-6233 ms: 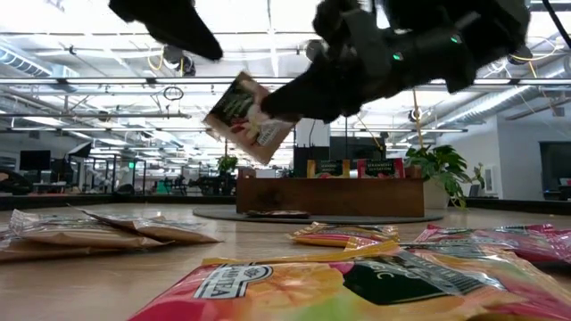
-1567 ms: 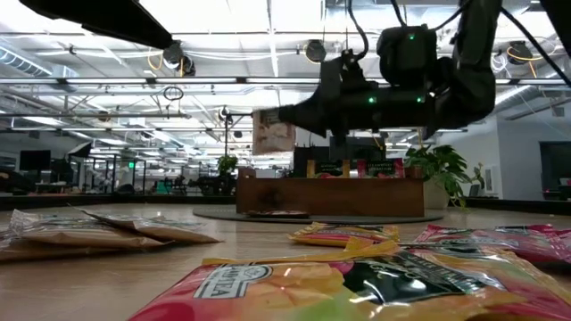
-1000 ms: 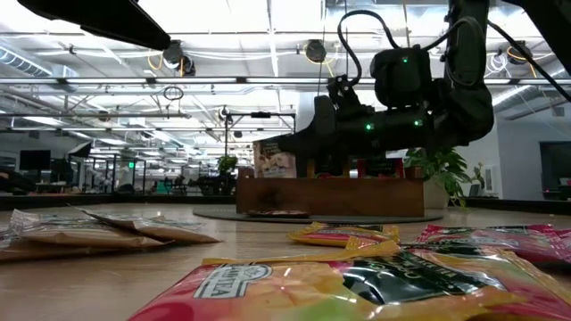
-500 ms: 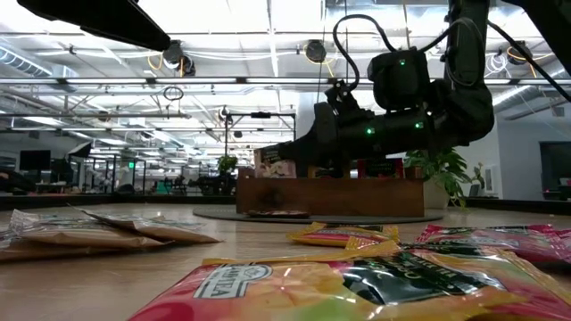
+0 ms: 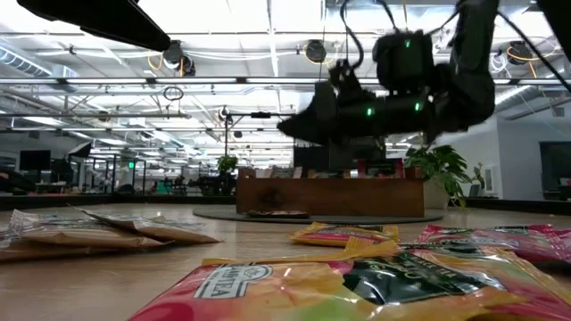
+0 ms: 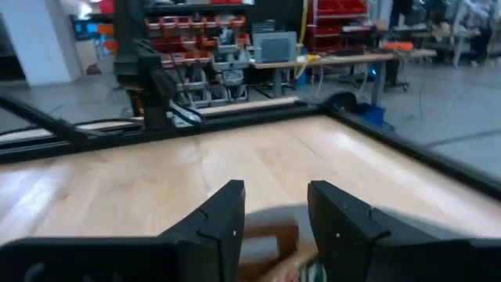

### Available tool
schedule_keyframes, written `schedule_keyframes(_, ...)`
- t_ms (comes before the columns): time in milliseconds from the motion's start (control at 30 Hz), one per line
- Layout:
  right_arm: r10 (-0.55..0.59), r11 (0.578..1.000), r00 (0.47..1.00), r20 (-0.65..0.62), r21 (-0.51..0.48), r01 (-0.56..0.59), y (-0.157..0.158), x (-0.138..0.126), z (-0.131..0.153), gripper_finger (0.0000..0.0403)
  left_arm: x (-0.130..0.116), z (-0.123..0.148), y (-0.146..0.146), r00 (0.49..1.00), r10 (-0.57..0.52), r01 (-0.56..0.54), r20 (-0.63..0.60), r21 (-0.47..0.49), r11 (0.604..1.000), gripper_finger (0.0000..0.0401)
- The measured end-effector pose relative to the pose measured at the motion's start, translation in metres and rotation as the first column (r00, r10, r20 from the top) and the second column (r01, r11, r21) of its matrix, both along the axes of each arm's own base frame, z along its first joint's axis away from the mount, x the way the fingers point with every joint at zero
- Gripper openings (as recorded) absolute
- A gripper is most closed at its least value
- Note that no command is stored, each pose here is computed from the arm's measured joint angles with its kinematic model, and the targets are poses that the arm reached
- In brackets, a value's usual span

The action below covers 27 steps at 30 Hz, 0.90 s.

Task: Pick & Place Tea
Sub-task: Adjust the wooden organizer to align the position

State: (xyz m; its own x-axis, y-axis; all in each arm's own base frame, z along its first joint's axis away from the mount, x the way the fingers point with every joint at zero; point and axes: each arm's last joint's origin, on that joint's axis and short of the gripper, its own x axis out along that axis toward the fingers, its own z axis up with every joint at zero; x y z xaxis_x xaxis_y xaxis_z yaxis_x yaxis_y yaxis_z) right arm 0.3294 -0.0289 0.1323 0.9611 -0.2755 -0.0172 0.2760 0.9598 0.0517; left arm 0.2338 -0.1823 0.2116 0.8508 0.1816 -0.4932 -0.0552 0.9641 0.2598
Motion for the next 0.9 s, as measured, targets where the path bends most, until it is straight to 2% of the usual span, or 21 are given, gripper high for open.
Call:
schedule_keyframes(200,0.06,0.997,0.994,-0.09,-0.051,-0.065,0.019,-0.012,0.04,0.0128,0.001,0.0,0.002,1.0,0.013,-0.013,0.002,0.007,1.0,0.0115)
schedule_keyframes(333,0.122,0.989,0.951,-0.286,-0.046,-0.141,0.04,-0.031,0.053,0.0107,0.003,-0.007,0.014,0.99,0.141,-0.14,-0.009,0.042,0.989,0.0115)
schedule_keyframes(400,0.146,0.985,0.925,-0.352,-0.033,-0.169,0.049,-0.043,0.051,0.0087,0.002,-0.012,0.023,0.976,0.216,-0.214,-0.033,0.071,0.974,0.0115)
schedule_keyframes(567,0.212,0.973,0.902,-0.375,-0.006,-0.231,0.077,-0.07,0.035,0.0013,0.004,-0.02,0.051,0.91,0.411,-0.408,-0.058,0.063,0.911,0.0115)
schedule_keyframes(667,0.241,0.967,0.884,-0.4,0.026,-0.252,0.089,-0.083,0.021,0.001,0.008,-0.028,0.07,0.873,0.483,-0.48,-0.063,0.052,0.876,0.0115)
schedule_keyframes(767,0.258,0.963,0.874,-0.411,0.041,-0.265,0.101,-0.09,0.014,0.0006,0.017,-0.037,0.089,0.861,0.496,-0.502,-0.111,-0.032,0.864,0.0115)
schedule_keyframes(900,0.287,0.953,0.837,-0.466,0.051,-0.299,0.111,-0.098,0.002,0.0003,0.033,-0.045,0.109,0.888,0.445,-0.457,-0.117,-0.122,0.881,0.0115)
